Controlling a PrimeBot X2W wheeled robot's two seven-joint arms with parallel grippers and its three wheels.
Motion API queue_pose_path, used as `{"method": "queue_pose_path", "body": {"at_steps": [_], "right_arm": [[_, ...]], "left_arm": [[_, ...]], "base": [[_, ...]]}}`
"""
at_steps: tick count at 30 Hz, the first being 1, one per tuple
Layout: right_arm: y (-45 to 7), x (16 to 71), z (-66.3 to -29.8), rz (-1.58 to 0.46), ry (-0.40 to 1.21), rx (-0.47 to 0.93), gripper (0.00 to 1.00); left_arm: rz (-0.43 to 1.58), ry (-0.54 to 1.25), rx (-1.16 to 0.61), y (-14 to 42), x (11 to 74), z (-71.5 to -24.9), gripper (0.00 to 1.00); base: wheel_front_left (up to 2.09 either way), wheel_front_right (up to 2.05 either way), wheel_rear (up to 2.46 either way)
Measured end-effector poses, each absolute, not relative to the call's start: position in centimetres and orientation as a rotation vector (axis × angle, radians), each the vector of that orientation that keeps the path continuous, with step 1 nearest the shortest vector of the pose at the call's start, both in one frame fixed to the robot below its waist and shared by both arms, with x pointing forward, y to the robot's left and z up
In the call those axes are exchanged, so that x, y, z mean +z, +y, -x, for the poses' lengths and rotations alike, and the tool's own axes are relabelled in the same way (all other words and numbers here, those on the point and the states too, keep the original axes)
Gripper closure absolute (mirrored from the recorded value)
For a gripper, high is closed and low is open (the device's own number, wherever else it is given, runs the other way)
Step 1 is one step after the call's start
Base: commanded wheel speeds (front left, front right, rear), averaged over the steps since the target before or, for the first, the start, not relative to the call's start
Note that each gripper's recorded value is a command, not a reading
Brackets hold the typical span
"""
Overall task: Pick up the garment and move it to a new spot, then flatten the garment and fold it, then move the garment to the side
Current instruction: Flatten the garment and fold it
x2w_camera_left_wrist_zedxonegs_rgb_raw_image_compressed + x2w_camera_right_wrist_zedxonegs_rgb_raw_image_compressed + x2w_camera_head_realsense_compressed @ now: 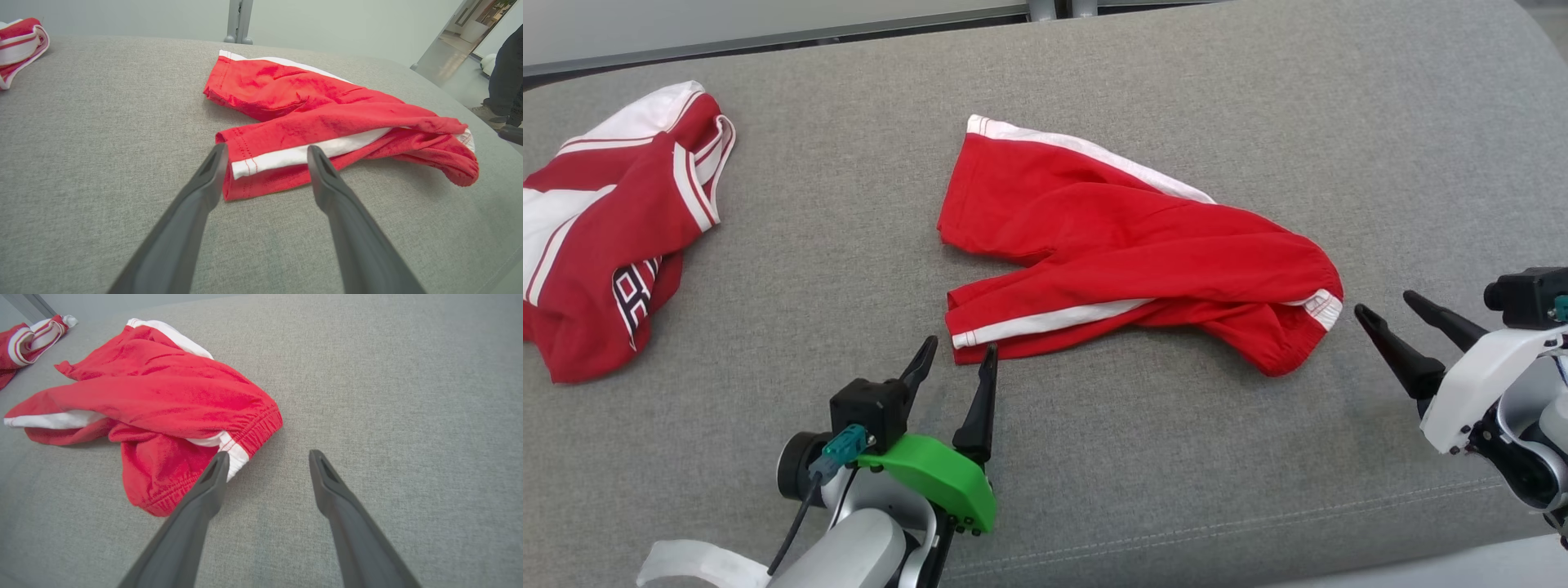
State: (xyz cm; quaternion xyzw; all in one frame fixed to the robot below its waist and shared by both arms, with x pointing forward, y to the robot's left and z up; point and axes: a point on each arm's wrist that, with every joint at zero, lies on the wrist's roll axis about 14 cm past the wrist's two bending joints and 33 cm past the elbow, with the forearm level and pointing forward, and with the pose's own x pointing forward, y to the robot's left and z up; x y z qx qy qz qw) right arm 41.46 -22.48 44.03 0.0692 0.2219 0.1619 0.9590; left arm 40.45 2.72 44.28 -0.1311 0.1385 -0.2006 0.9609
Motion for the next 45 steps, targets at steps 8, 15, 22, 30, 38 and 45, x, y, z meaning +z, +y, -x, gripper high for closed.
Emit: {"method": "queue_pose_path", "body": {"at_steps": [8,15,22,30,38,45], "right_arm": [[-23.0,48.8,-43.0,-0.141,0.245,0.317,0.0],[-23.9,52.7,-43.8,-0.106,0.057,0.255,0.0],[-22.1,54.5,-42.1,-0.086,-0.072,0.225,0.0],[-19.1,55.3,-39.7,-0.097,-0.118,0.203,0.0],[-17.8,54.9,-37.6,-0.117,-0.102,0.161,0.0],[-17.4,55.0,-37.0,-0.053,-0.09,0.159,0.0]], "left_arm": [[0.263,0.233,-0.391,3.2,45.7,-40.6,0.0],[0.25,0.184,-0.33,5.1,46.9,-40.8,0.0],[0.22,0.139,-0.23,8.9,47.8,-40.1,0.0],[0.212,0.118,-0.168,11.3,48.2,-37.8,0.0],[0.205,0.062,-0.085,13.8,49.5,-36.4,0.0],[0.2,0.034,-0.043,15.6,49.9,-35.6,0.0]], "base": [[0.0,0.0,0.0],[0.0,0.0,0.0],[0.0,0.0,0.0],[0.0,0.0,0.0],[0.0,0.0,0.0],[0.0,0.0,0.0]]}}
